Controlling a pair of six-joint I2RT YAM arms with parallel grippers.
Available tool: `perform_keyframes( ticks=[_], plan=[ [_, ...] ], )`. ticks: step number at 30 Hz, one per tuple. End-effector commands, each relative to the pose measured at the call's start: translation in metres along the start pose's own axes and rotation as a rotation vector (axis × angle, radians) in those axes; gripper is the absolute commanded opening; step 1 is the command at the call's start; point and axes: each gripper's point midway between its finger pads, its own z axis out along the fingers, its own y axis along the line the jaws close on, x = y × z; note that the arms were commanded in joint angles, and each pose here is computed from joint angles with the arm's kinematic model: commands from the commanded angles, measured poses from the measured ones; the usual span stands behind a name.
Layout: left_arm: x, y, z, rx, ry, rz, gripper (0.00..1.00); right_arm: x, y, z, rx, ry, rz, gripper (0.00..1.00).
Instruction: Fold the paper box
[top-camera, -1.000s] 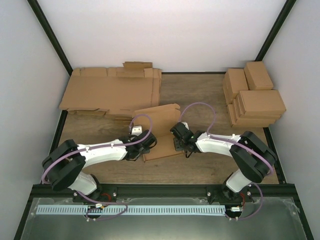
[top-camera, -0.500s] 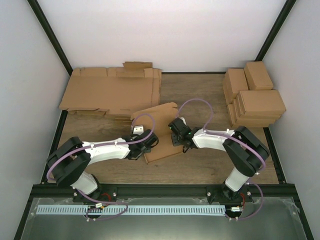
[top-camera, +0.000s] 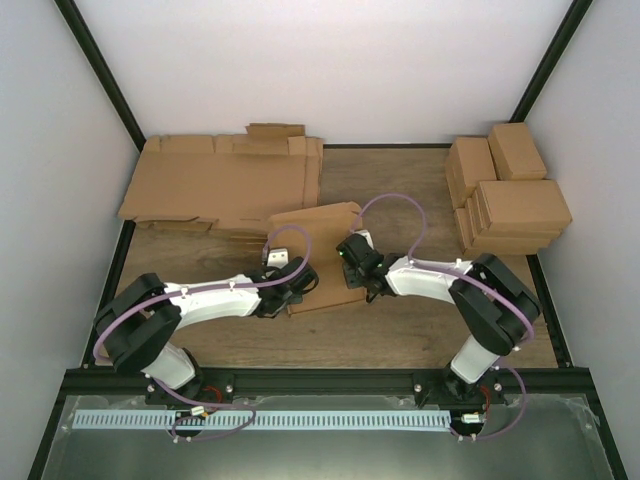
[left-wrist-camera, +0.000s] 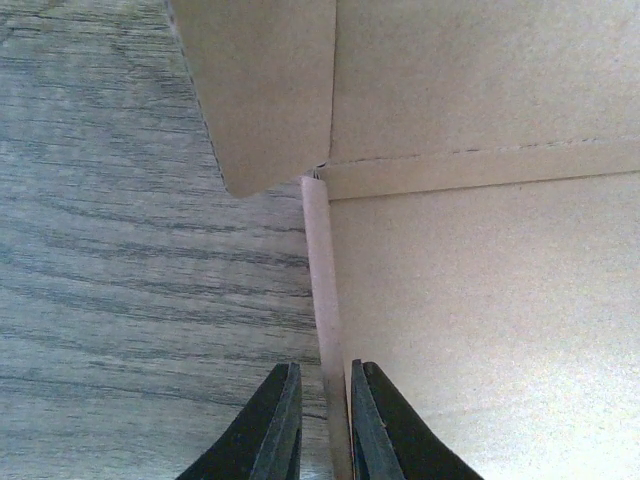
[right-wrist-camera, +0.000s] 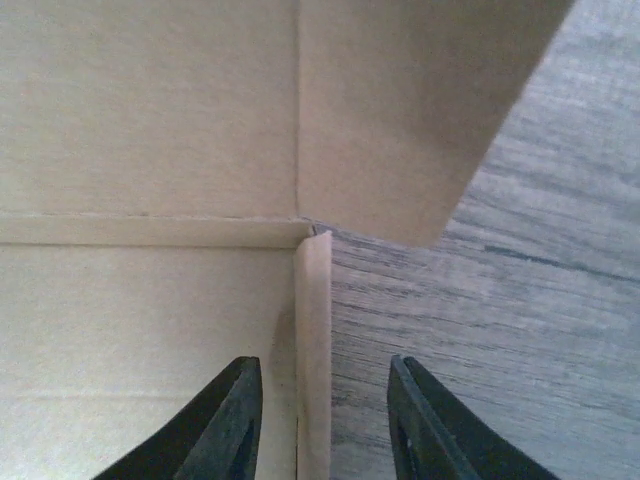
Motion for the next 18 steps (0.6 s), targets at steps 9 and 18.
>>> perform_keyframes(
  ticks=[9,18],
  plan=[
    [-0.009,0.0,-0.021,0.042,-0.005,-0.009,0.5,0.006,0.004,-0.041,-0.132,0.017,0.031,0.49],
    [-0.021,0.006,-0.04,0.147,-0.016,-0.037,0.59,0.008,0.008,-0.052,-0.212,0.015,0.029,0.51]
  ],
)
